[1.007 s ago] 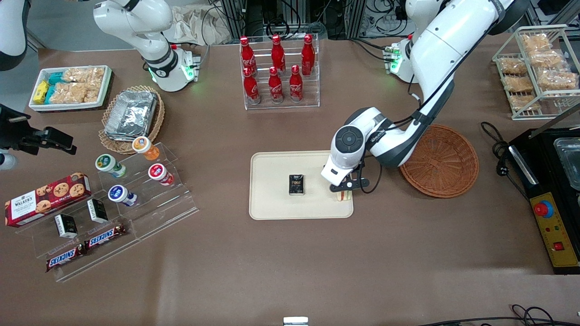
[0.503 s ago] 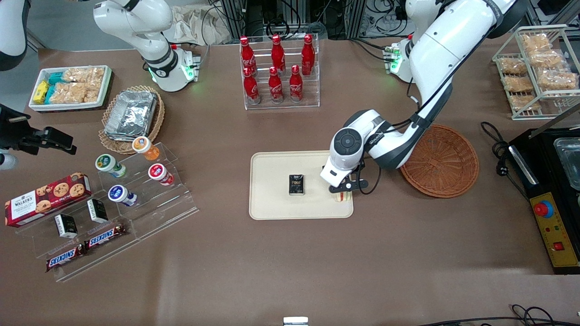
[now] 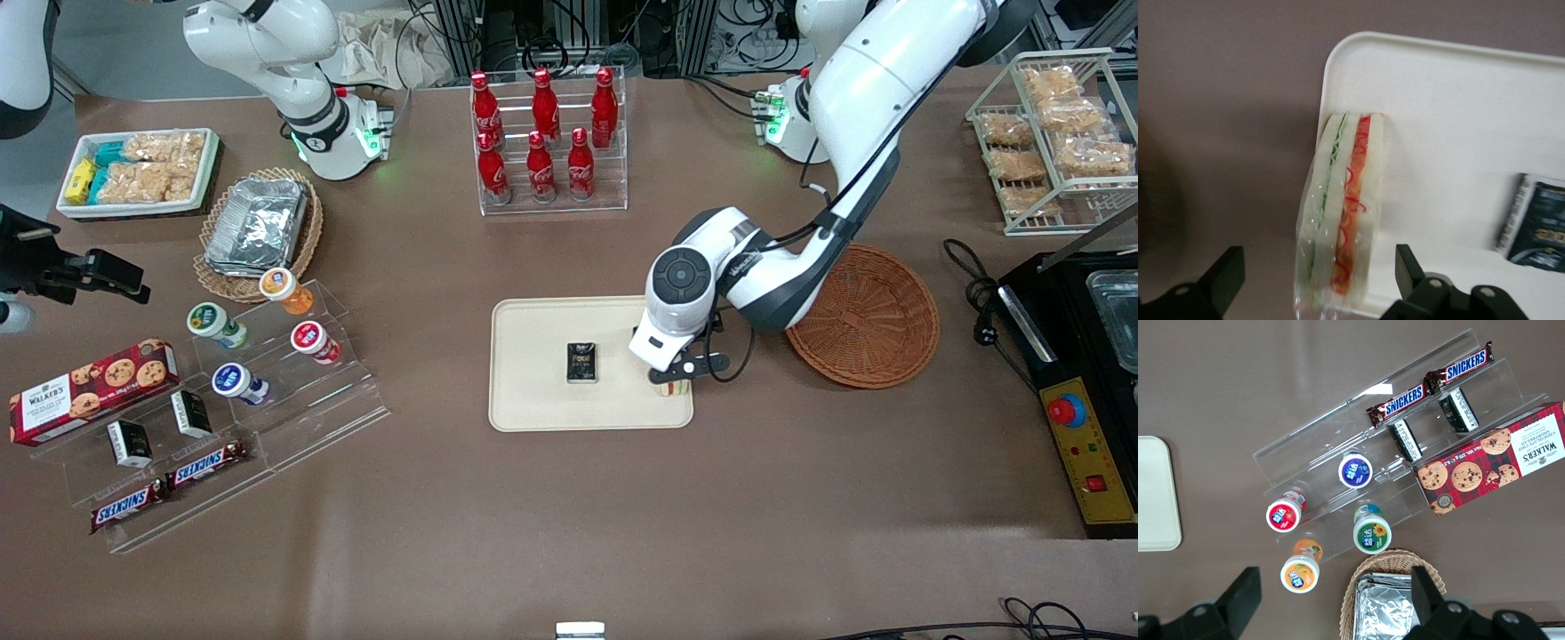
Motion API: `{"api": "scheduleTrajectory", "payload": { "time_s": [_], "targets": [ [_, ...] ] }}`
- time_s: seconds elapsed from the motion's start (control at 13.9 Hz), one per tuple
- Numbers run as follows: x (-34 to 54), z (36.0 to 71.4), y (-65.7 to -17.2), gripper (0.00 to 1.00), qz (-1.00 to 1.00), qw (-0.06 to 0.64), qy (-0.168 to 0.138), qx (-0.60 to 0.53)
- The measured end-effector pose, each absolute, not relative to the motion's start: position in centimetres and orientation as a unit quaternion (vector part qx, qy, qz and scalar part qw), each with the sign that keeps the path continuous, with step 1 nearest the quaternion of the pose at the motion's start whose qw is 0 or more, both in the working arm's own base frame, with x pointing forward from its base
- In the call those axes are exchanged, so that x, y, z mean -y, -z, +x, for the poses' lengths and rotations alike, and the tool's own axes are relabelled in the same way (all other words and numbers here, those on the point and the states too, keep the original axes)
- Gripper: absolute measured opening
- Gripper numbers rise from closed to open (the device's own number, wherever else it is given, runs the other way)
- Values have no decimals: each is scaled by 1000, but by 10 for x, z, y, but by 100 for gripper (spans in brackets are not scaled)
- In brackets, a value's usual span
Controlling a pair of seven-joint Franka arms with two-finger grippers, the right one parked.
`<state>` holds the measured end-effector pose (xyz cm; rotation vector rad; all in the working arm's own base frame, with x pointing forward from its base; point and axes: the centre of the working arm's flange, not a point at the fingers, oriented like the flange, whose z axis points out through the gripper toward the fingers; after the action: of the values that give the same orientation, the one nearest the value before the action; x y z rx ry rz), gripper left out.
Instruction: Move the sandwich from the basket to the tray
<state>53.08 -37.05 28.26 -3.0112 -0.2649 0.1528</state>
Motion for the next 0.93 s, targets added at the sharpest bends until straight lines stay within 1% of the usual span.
{"api": "scheduleTrajectory", "payload": {
  "time_s": [0.14, 0.29, 0.36, 0.5, 0.58, 0.79, 0.93],
  "targets": [
    [373, 534, -319, 100, -993, 50, -46, 100],
    [364, 535, -343, 100, -992, 56, -41, 108],
    [354, 536, -352, 100, -991, 63, -44, 108],
    [326, 544, -371, 100, -991, 68, -57, 100],
    [308, 551, -382, 100, -991, 70, -58, 96],
    [255, 568, -409, 100, -991, 74, -56, 92],
    [241, 571, -420, 100, -992, 71, -51, 90]
  ]
}}
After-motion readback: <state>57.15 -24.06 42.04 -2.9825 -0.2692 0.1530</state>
